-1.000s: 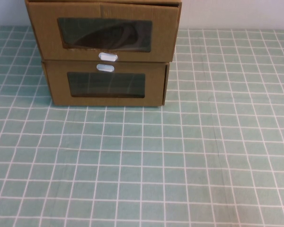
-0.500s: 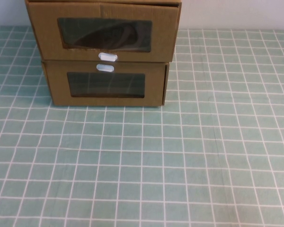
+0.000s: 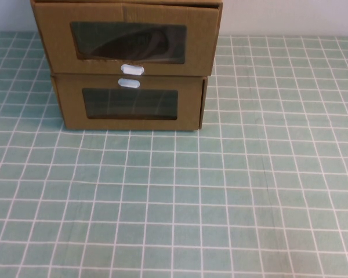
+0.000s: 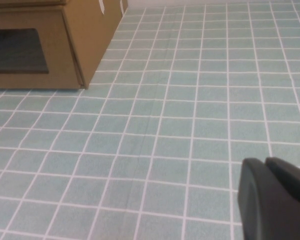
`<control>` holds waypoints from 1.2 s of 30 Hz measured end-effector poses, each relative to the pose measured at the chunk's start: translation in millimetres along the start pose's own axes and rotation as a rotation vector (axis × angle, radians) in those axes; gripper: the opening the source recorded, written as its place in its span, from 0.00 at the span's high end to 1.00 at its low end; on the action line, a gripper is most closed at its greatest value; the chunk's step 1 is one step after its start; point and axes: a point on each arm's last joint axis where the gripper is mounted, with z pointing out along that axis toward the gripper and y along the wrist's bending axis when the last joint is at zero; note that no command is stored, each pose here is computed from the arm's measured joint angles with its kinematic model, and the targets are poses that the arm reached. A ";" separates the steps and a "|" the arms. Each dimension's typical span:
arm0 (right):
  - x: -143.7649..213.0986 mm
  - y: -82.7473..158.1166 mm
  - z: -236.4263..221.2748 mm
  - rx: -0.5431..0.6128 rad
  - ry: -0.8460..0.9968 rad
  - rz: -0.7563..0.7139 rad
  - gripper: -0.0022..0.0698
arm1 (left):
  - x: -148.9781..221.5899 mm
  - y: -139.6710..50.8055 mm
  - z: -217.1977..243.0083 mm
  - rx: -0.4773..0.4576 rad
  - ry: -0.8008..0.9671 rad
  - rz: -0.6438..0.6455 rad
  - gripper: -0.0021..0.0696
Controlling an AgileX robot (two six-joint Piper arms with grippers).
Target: Close the shoe box
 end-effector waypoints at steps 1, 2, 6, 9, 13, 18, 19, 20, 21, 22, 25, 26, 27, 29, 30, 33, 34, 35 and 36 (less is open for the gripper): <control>0.0 0.0 0.0 0.000 0.000 0.000 0.99 | 0.0 0.0 0.0 0.000 0.000 0.000 0.98; 0.0 0.0 0.0 0.000 0.000 0.000 0.99 | 0.0 0.0 0.1 0.000 -0.001 0.000 0.98; 0.0 0.0 0.0 0.000 0.000 0.000 0.99 | 0.3 0.0 0.3 0.000 -0.002 0.000 0.98; 0.0 0.0 0.0 0.000 0.000 0.000 0.99 | 0.3 0.0 0.3 0.000 -0.002 -0.003 0.98; 0.0 0.1 0.0 -0.001 0.000 0.001 0.99 | 0.3 0.0 0.3 0.000 -0.002 -0.004 0.98; 2.1 -0.3 0.8 0.003 -0.002 0.002 0.99 | 0.3 0.0 0.3 0.001 -0.001 -0.006 0.98; 4.5 -0.8 1.0 0.009 -0.005 0.004 0.99 | 0.3 0.0 0.3 0.001 -0.001 -0.006 0.98; 6.1 -1.6 0.5 0.020 -0.013 0.002 0.99 | 0.3 0.0 0.3 0.001 -0.001 -0.006 0.98; 7.5 -2.5 -0.8 0.032 -0.029 0.005 0.99 | 0.3 0.0 0.3 0.001 -0.001 -0.006 0.98; 8.9 -3.3 -2.5 0.046 -0.048 0.009 0.99 | 0.3 0.0 0.3 0.001 -0.001 -0.006 0.98; 17.2 -6.5 -4.9 0.095 -0.086 -0.003 0.99 | 0.3 0.0 0.3 0.001 -0.001 -0.006 0.98; 22.2 -7.6 -3.3 0.108 -0.086 -0.009 0.99 | 0.3 0.0 0.3 0.001 -0.001 -0.006 0.98; 28.8 -8.8 -0.3 0.121 -0.074 -0.018 0.99 | 0.3 0.0 0.3 0.001 -0.001 -0.006 0.98; 42.3 -10.5 6.3 0.131 -0.041 -0.032 0.99 | 0.4 -0.1 0.3 0.002 -0.001 -0.008 0.98; 49.2 -11.2 9.5 0.134 -0.029 -0.039 0.99 | 0.4 -0.1 0.3 0.002 -0.001 -0.008 0.98; 62.6 -12.2 15.6 0.137 -0.011 -0.045 0.99 | 0.4 -0.1 0.3 0.002 -0.001 -0.008 0.98; 64.0 -12.5 16.3 0.140 -0.012 -0.045 0.99 | 0.4 -0.1 0.3 0.002 -0.001 -0.008 0.98; 64.4 -12.7 16.5 0.144 -0.013 -0.043 0.99 | 0.4 -0.1 0.3 0.002 -0.001 -0.008 0.98; 64.8 -13.2 16.4 0.153 -0.009 -0.041 0.99 | 0.4 -0.1 0.3 0.002 -0.001 -0.010 0.98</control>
